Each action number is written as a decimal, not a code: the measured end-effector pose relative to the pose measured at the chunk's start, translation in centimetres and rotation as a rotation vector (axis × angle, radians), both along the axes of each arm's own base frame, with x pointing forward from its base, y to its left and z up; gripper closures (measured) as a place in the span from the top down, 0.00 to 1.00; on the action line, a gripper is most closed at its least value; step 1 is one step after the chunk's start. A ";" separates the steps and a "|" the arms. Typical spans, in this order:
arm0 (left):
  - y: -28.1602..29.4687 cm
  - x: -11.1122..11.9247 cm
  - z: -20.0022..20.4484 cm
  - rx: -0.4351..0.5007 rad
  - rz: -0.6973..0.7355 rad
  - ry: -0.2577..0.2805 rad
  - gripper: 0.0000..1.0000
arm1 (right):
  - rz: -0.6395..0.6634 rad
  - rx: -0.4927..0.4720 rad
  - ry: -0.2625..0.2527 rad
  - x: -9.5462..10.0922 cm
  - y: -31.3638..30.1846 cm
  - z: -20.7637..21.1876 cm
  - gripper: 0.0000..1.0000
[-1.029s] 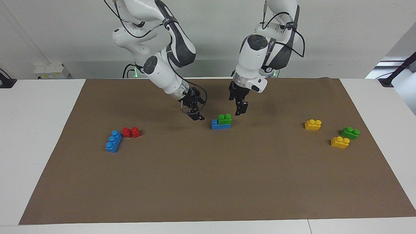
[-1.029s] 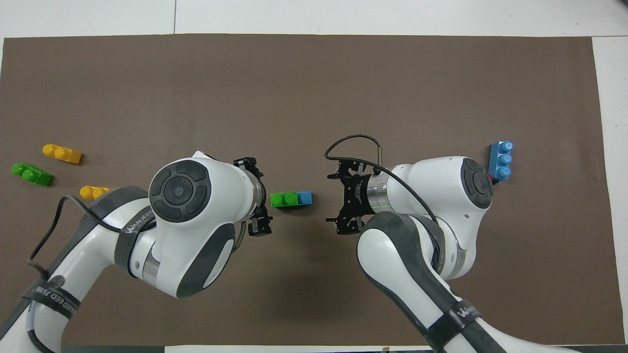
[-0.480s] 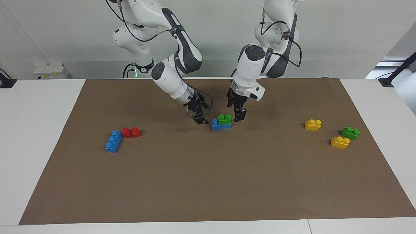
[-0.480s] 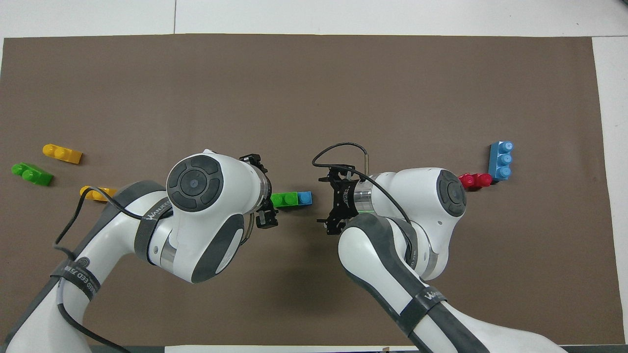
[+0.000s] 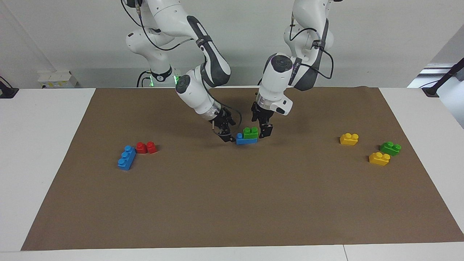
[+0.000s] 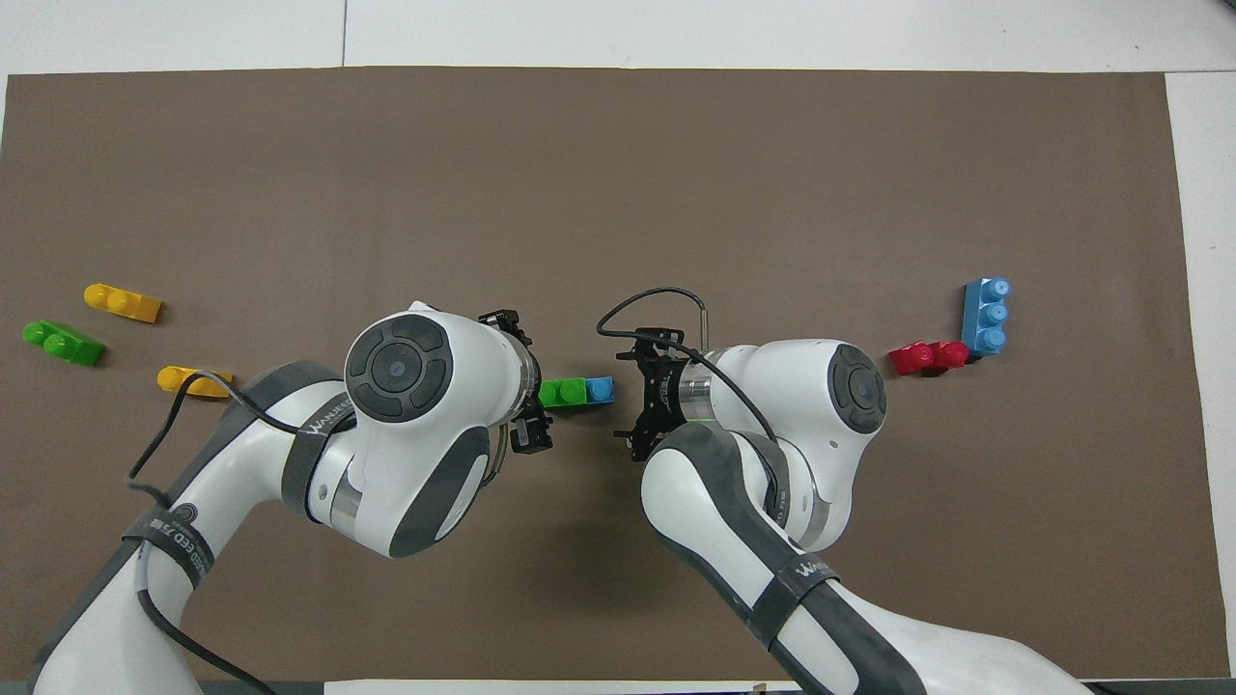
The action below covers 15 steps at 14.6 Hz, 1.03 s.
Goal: Remove green block with left arm and hold with right
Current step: 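Grasp the green end with the left gripper while the right gripper grasps blue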
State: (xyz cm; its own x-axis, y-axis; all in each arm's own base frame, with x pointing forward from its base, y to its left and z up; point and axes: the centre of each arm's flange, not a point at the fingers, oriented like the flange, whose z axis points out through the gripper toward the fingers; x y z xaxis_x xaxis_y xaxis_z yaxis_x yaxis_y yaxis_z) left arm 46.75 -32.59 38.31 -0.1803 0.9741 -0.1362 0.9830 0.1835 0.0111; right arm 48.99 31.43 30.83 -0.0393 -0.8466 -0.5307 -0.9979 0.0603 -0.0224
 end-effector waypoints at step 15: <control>-1.6 -1.3 -3.3 0.024 -0.010 0.011 1.00 | 0.014 -0.015 -0.037 -0.2 2.3 -3.0 1.00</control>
State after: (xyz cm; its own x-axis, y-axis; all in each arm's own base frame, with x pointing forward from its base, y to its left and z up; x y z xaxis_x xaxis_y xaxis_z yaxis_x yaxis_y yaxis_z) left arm 45.44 -34.17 34.96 -0.1716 0.9790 -0.1105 0.9849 0.1732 0.0045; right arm 48.80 33.75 27.78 -0.0076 -0.8547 -0.5190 -0.9972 0.0452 -0.0599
